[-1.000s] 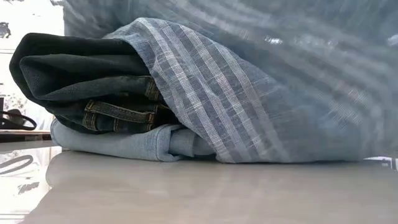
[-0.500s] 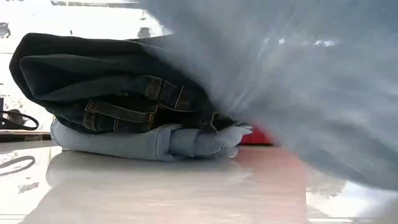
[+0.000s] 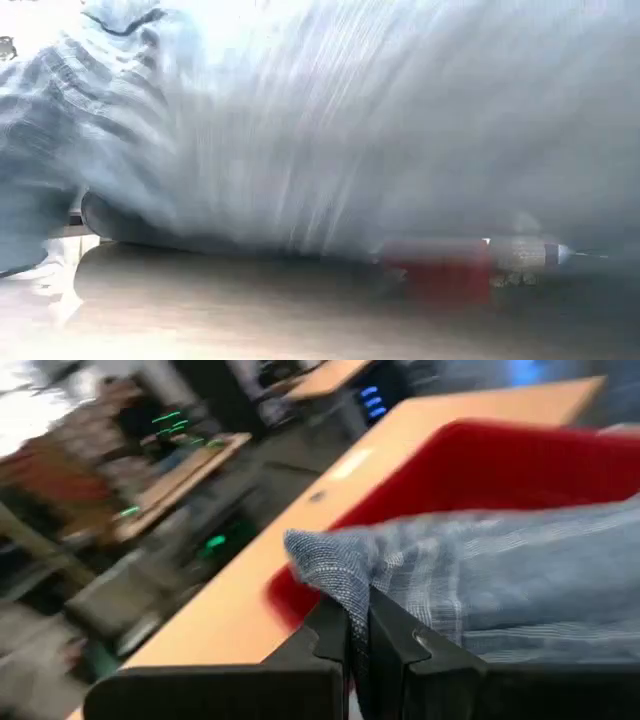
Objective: Fold Laundry from Bin
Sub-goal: Fold the blue and white patterned shirt
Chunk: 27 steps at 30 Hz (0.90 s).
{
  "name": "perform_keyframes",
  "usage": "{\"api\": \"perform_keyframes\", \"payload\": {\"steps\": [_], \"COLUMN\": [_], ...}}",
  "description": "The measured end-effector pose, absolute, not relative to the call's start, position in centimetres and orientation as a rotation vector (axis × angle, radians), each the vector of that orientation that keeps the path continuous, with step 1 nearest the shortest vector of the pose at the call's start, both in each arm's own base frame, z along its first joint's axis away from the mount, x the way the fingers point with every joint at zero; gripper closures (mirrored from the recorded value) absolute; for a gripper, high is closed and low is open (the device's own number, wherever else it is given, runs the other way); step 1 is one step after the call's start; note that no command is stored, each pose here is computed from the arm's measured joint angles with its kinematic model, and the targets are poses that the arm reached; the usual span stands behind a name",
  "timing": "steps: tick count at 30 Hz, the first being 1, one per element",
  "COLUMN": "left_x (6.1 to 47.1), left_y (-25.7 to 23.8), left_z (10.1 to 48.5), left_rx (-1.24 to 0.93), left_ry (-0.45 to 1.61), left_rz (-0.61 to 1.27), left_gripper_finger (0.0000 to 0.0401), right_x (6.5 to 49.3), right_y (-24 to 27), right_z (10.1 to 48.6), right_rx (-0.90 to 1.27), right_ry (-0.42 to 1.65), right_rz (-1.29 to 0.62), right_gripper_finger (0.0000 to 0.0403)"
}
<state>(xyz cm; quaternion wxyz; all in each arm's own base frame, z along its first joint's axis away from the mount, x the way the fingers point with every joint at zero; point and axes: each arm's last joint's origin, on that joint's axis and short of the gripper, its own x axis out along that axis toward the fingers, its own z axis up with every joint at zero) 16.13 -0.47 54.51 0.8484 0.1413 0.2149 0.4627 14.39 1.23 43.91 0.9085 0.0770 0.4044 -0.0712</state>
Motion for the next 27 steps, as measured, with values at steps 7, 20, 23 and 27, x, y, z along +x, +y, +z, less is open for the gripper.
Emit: {"api": "perform_keyframes", "payload": {"steps": [7, 20, 23, 27], "left_x": [15.0, 14.1, 12.6, 11.0], "left_y": [0.7, -0.3, -0.2, -0.1], "left_z": [54.0, 46.6, 45.5, 44.5], "left_rx": [0.271, 0.113, 0.077, 0.019], "left_ry": [0.491, 0.661, 0.647, 0.644], "left_rz": [0.997, 0.838, 0.848, 0.820], "left_gripper_finger": [0.0401, 0.0401, 0.0401, 0.0401], "right_x": [20.1, 30.3, 30.4, 29.8], "right_y": [-2.5, 5.5, 5.4, 4.5], "right_z": [39.5, 27.1, 25.9, 26.3], "right_rx": [0.251, 0.282, 0.278, 0.293], "right_ry": [1.090, 1.522, 1.616, 1.648], "right_rz": [-0.088, 0.407, 0.376, 0.317], "right_gripper_finger": [0.0387, 0.0350, 0.0310, 0.0262]}}
